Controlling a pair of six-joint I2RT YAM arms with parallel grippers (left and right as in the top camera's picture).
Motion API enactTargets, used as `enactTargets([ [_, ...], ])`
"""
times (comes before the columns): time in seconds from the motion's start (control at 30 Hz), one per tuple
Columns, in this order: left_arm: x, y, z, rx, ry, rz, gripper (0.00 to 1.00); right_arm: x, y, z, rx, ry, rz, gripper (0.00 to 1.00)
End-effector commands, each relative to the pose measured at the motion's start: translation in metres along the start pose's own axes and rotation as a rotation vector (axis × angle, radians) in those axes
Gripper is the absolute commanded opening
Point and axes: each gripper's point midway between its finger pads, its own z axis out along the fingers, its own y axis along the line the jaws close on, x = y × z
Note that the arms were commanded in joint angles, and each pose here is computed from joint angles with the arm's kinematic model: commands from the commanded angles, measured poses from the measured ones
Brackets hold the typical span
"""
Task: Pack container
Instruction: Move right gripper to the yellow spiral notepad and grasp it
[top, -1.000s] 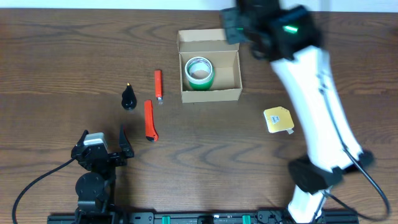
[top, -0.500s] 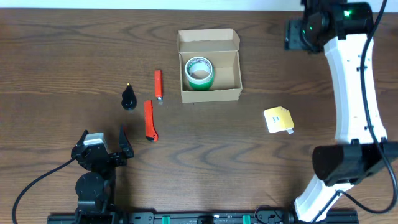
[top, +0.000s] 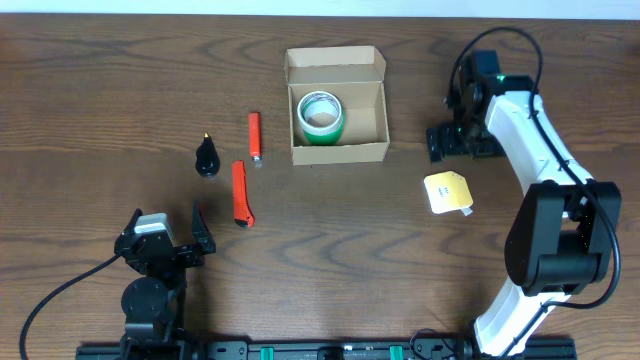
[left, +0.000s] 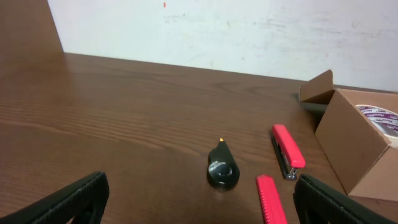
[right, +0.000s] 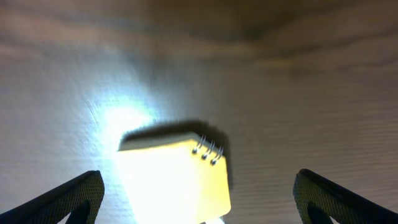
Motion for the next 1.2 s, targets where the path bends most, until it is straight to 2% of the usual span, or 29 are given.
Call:
enactTargets([
  [0.0,0.016,0.003,0.001,-0.013,0.046,0.008,0.95,0.008,0.002,0.009,-0.006,0.026,-0.049,0.99],
  [0.27,0.016,0.003,0.001,-0.013,0.046,0.008,0.95,0.026,0.006,0.025,-0.015,0.077,-0.063,0.99],
  [0.37,0.016,0.003,0.001,-0.013,0.046,0.008,0.95,0.032,0.019,0.027,-0.099,0.090,-0.144,0.99],
  [0.57,0.016,0.003,0.001,-0.013,0.046,0.008,0.95,0.035,0.032,0.026,-0.172,0.091,-0.190,0.99],
  [0.93,0.016,0.003,0.001,-0.013,0.046,0.008,0.96,0.037,0.019,0.042,-0.086,0.079,-0.222,0.99],
  [1.17,0.016,0.003,0.001,-0.013,0.046,0.008,0.95,0.053,0.019,0.058,-0.073,0.110,-0.228,0.99],
])
